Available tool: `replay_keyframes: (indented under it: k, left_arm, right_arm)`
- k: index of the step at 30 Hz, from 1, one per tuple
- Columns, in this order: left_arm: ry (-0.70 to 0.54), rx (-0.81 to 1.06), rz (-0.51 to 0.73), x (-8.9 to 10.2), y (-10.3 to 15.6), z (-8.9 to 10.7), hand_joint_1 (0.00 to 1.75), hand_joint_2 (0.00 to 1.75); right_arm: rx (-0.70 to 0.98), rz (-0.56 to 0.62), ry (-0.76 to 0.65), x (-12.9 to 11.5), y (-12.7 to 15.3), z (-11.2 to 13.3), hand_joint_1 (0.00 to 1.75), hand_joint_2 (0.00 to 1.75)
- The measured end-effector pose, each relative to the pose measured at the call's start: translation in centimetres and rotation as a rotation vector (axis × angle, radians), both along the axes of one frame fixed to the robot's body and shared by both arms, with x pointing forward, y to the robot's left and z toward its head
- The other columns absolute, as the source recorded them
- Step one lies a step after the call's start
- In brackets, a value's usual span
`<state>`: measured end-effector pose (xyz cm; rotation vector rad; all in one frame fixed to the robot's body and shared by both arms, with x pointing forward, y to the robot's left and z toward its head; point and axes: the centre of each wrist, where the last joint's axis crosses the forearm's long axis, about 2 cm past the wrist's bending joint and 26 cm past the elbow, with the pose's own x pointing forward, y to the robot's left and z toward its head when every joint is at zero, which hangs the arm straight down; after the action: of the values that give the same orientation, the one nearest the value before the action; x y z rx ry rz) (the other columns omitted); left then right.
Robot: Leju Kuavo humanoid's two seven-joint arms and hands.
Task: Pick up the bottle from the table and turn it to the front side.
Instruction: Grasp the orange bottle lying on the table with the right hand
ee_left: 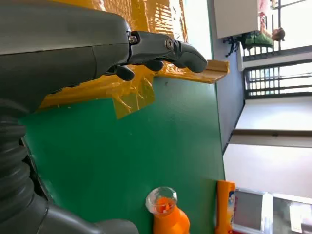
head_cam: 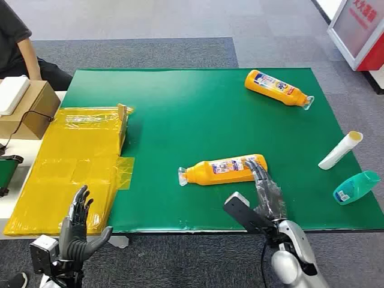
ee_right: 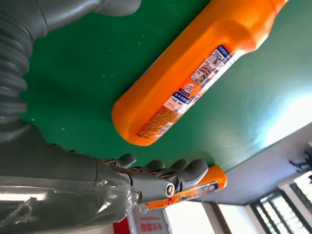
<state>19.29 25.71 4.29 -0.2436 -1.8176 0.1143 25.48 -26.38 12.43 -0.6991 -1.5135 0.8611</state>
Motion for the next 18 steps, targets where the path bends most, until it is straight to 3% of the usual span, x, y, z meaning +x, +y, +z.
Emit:
replay_keyframes:
  k: [9, 18]
  left_arm:
    - [-0.013, -0.021, -0.014, 1.2, -0.4, -0.1, 0.00, 1.75]
    - [-0.013, -0.035, -0.013, 1.4, -0.4, -0.5, 0.00, 1.75]
  right_arm:
    - [-0.124, 0.018, 0.137, 7.0, -1.2, 0.8, 0.00, 1.75]
    - [-0.213, 0.031, 0.269, 11.0, -1.4, 0.4, 0.00, 1.75]
